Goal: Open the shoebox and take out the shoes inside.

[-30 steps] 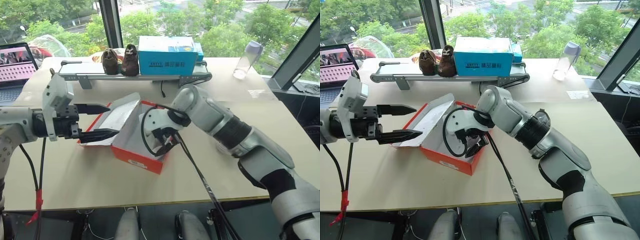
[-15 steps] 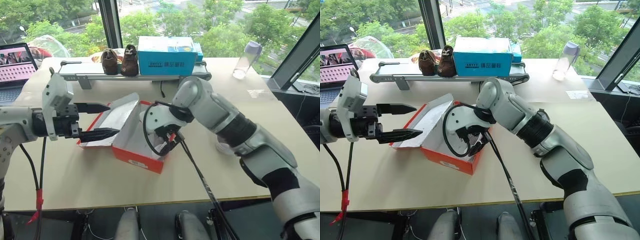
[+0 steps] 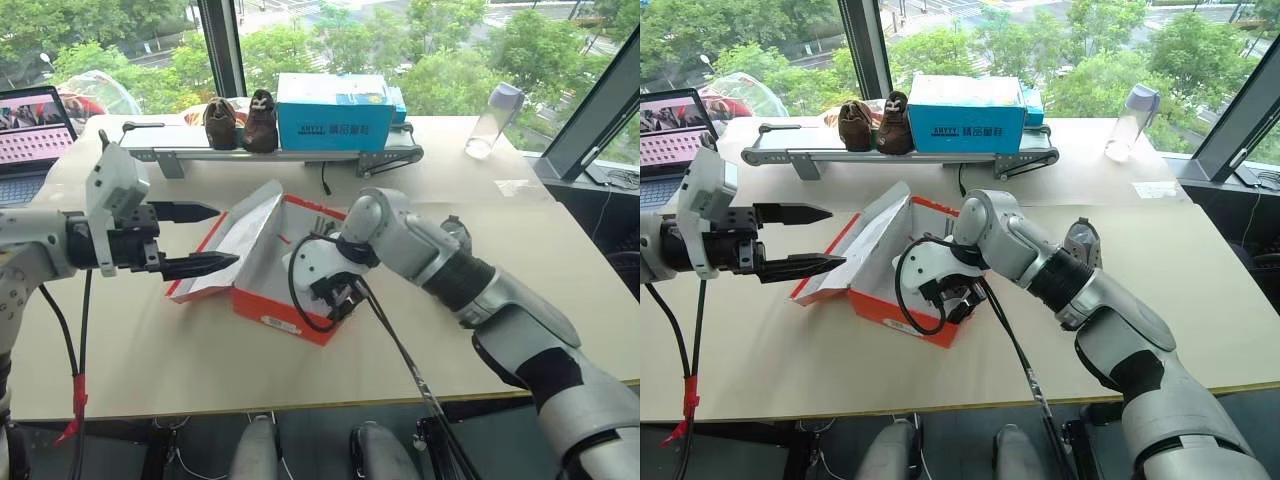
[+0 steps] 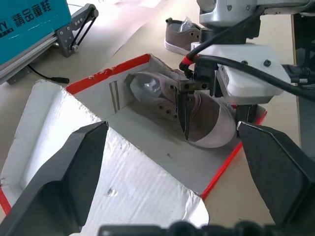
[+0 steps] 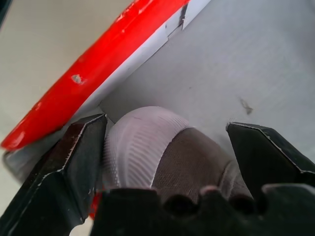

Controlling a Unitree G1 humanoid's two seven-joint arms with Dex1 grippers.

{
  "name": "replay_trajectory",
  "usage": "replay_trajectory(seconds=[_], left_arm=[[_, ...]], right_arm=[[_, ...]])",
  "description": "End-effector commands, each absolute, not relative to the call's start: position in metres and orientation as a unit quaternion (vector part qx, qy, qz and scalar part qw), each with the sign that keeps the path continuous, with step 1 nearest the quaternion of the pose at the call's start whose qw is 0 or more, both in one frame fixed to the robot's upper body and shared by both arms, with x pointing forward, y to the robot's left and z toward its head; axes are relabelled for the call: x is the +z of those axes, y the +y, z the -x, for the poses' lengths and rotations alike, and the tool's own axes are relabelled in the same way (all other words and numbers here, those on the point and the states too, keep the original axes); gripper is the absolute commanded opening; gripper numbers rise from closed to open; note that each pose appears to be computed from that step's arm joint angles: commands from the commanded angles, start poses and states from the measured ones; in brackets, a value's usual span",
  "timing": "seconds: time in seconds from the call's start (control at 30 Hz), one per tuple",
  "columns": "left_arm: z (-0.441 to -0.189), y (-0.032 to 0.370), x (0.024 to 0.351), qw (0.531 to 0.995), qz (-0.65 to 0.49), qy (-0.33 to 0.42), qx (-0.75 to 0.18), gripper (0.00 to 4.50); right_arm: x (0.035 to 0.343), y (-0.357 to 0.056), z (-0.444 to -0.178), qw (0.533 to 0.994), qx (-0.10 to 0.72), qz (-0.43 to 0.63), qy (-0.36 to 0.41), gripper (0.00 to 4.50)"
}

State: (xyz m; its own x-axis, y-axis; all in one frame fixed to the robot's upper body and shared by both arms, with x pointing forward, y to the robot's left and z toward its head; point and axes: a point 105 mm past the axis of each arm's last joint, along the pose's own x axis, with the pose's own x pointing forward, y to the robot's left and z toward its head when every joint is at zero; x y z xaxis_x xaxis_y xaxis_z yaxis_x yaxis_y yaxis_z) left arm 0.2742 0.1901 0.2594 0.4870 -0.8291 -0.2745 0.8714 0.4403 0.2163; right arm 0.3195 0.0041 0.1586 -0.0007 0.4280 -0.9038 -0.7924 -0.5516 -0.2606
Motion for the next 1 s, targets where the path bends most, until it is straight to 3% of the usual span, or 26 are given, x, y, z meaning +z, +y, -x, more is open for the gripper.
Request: replay_trajectory(seconds=[0.03,0.07,0.1,0.3,0.5,0.73,1.0], left_arm=[[-0.272,0.190,0.272,0.844,-0.187,0.044,-0.500,4.50],[-0.273,0.190,0.272,0.844,-0.187,0.043,-0.500,4.50],[-0.273,0.190,0.272,0.844,-0.187,0.043,-0.500,4.50],[-0.274,0.189,0.273,0.844,-0.187,0.039,-0.501,4.50],[-0.275,0.186,0.273,0.842,-0.185,0.036,-0.506,4.50],[-0.277,0.185,0.273,0.841,-0.185,0.033,-0.507,4.50],[-0.281,0.183,0.274,0.839,-0.188,0.029,-0.510,4.50]], right_arm=[[0.160,0.006,-0.326,0.457,0.670,0.565,0.154,4.49],[0.161,0.007,-0.326,0.458,0.671,0.563,0.154,4.49],[0.162,0.008,-0.326,0.460,0.671,0.561,0.152,3.99],[0.170,0.012,-0.323,0.460,0.675,0.561,0.137,2.05],[0.179,0.019,-0.319,0.467,0.677,0.557,0.116,0.58],[0.207,0.038,-0.316,0.490,0.675,0.549,0.049,0.32],[0.273,0.043,-0.314,0.527,0.645,0.552,-0.044,0.32]])
